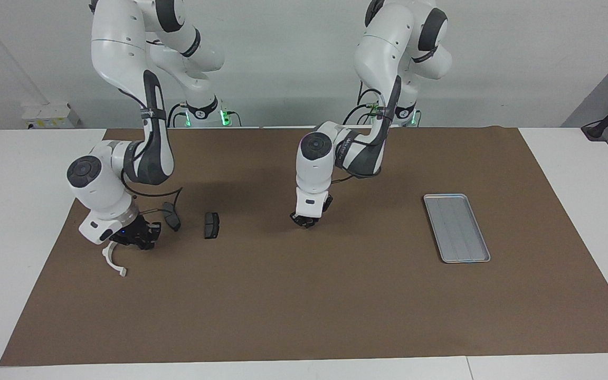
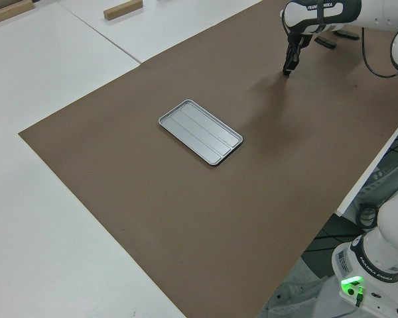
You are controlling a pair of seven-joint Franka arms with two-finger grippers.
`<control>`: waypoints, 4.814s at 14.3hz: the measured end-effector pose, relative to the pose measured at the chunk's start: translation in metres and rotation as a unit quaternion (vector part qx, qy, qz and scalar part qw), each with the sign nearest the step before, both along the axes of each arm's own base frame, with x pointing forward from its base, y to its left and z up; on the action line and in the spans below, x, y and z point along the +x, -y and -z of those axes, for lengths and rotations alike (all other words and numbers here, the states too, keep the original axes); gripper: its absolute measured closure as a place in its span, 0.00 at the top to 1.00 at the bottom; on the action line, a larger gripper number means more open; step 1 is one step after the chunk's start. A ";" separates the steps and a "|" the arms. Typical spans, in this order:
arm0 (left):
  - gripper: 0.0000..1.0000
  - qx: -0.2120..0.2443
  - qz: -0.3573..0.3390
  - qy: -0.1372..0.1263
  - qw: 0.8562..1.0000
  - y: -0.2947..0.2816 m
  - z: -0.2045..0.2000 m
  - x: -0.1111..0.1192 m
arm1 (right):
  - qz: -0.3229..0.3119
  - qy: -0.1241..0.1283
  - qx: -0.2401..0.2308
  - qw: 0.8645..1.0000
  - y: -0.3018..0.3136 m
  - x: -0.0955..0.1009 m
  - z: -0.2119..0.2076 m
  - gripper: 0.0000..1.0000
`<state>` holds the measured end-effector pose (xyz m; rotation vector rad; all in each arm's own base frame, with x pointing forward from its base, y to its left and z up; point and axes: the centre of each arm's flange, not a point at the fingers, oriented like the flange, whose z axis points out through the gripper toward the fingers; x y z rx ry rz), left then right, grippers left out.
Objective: Place bearing gear from tray to pile
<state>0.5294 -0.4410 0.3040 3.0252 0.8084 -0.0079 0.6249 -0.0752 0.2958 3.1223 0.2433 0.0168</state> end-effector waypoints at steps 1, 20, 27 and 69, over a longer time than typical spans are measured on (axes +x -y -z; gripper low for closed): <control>0.35 0.000 0.000 0.001 1.000 0.000 0.002 0.000 | 0.002 0.005 -0.001 1.000 0.002 0.000 0.001 0.26; 1.00 0.014 -0.019 0.011 1.000 -0.052 -0.045 0.029 | 0.031 0.034 0.011 0.999 -0.101 0.033 -0.162 0.90; 1.00 0.021 0.061 -0.026 0.998 -0.231 -0.182 0.059 | 0.066 0.017 -0.002 0.998 -0.221 0.014 -0.157 1.00; 1.00 -0.015 0.135 -0.022 0.991 -0.425 -0.275 0.019 | 0.141 -0.004 0.009 0.990 -0.491 -0.046 -0.007 0.90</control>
